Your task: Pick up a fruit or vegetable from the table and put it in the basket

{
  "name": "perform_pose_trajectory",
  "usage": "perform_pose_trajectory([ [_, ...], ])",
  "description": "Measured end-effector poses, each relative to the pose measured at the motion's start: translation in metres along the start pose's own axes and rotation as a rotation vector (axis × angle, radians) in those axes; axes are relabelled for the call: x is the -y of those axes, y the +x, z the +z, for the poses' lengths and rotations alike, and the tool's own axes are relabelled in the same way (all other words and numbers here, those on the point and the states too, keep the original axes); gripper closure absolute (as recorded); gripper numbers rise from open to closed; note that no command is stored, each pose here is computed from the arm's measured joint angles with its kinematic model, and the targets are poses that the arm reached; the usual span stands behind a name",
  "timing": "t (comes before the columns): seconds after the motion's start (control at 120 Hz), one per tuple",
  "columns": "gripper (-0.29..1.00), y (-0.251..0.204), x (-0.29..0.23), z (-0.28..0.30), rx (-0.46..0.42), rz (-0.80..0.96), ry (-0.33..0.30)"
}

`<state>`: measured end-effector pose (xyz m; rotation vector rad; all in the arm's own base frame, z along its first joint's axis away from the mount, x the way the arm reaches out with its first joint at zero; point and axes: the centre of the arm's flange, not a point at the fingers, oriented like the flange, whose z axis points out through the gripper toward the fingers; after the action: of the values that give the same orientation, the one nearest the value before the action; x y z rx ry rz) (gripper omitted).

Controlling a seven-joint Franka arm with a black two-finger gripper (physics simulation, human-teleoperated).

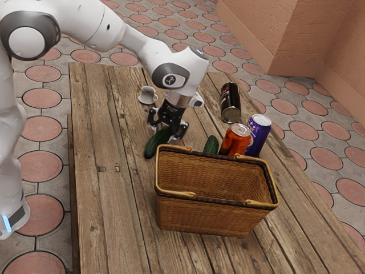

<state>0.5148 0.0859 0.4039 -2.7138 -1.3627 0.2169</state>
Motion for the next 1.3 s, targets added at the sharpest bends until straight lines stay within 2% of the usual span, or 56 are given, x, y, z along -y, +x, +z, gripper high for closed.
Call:
perform_pose_trajectory([
  [0.183, 0.46, -0.003, -0.002, -0.027, -0.025, 0.014, -0.028],
  [0.4, 0.47, -0.007, 0.007, -0.096, -0.072, 0.031, -0.051],
  [0.617, 0.48, -0.063, -0.022, -0.186, -0.150, 0.155, -0.067],
  [0.817, 0.49, -0.144, -0.053, -0.219, -0.214, 0.385, -0.034],
  [1.083, 0.49, -0.192, -0.073, -0.226, -0.290, 0.748, 0.028],
  [1.3, 0.49, -0.248, -0.102, -0.222, -0.329, 1.019, 0.032],
])
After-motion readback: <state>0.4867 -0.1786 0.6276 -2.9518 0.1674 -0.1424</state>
